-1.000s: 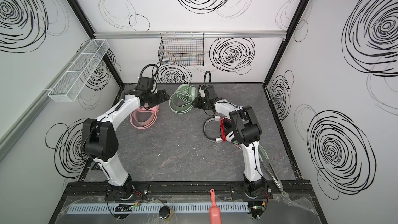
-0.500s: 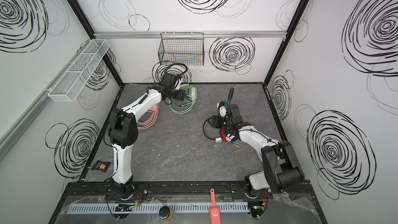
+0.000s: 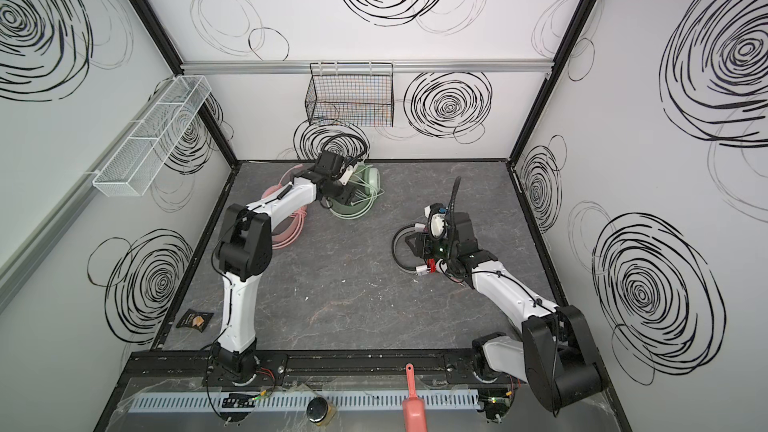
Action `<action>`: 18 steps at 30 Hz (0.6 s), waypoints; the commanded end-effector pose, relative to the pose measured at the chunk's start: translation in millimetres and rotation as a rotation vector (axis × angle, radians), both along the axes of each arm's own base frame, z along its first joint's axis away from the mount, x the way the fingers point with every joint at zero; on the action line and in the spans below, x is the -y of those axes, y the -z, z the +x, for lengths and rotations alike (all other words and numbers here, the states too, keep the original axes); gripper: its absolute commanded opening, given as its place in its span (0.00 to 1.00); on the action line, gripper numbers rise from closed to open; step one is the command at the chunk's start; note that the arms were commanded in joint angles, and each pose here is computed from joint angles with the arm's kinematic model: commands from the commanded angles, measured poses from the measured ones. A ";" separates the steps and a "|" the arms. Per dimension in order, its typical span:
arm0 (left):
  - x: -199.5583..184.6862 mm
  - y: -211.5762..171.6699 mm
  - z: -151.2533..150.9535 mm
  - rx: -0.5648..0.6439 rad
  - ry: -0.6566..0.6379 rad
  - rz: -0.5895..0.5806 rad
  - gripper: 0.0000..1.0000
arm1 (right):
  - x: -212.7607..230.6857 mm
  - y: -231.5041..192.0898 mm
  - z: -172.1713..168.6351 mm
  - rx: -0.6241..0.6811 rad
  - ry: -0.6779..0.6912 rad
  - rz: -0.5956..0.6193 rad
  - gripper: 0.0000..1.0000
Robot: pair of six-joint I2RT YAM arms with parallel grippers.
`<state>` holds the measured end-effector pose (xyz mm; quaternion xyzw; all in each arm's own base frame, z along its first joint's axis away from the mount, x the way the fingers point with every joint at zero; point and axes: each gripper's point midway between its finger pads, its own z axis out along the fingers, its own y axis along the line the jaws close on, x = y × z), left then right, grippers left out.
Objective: Wrap the headphones
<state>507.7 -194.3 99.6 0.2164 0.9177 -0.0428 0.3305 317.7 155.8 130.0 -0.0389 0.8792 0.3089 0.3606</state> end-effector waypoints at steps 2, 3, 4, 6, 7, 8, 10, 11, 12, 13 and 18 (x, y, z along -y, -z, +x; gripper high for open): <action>-35.7 -138.6 -25.0 0.376 -0.211 -0.387 0.96 | 83.4 -43.8 28.5 0.186 0.393 -0.189 0.62; -55.5 -149.9 -42.3 0.435 -0.271 -0.457 0.96 | 111.7 -58.8 26.3 0.266 0.523 -0.263 0.67; -79.7 -156.8 -60.8 0.497 -0.342 -0.495 0.96 | 141.1 -71.7 18.8 0.363 0.662 -0.336 0.75; -118.8 -157.8 -96.3 0.620 -0.453 -0.513 0.96 | 172.8 -72.9 -2.9 0.559 0.795 -0.430 0.87; -135.9 -153.0 -115.4 0.696 -0.498 -0.499 0.96 | 175.9 -67.7 -13.5 0.667 0.780 -0.431 0.87; -147.9 -152.3 -131.4 0.793 -0.524 -0.485 0.96 | 177.5 -62.1 -22.4 0.725 0.779 -0.406 0.88; -163.3 -147.2 -168.7 0.980 -0.515 -0.443 0.96 | 182.5 -46.1 -37.1 0.772 0.803 -0.405 0.91; -166.3 -140.3 -181.6 1.026 -0.492 -0.401 0.96 | 182.8 -34.7 -36.9 0.744 0.787 -0.444 0.92; -168.9 -132.1 -188.4 1.040 -0.469 -0.328 0.96 | 188.2 -26.6 -35.8 0.715 0.803 -0.488 0.94; -169.8 -120.5 -186.9 1.004 -0.453 -0.239 0.96 | 191.8 -25.6 -32.7 0.689 0.836 -0.493 0.94; -183.3 -90.8 -178.2 0.933 -0.483 -0.116 0.96 | 192.9 -40.3 -32.5 0.803 0.848 -0.484 0.96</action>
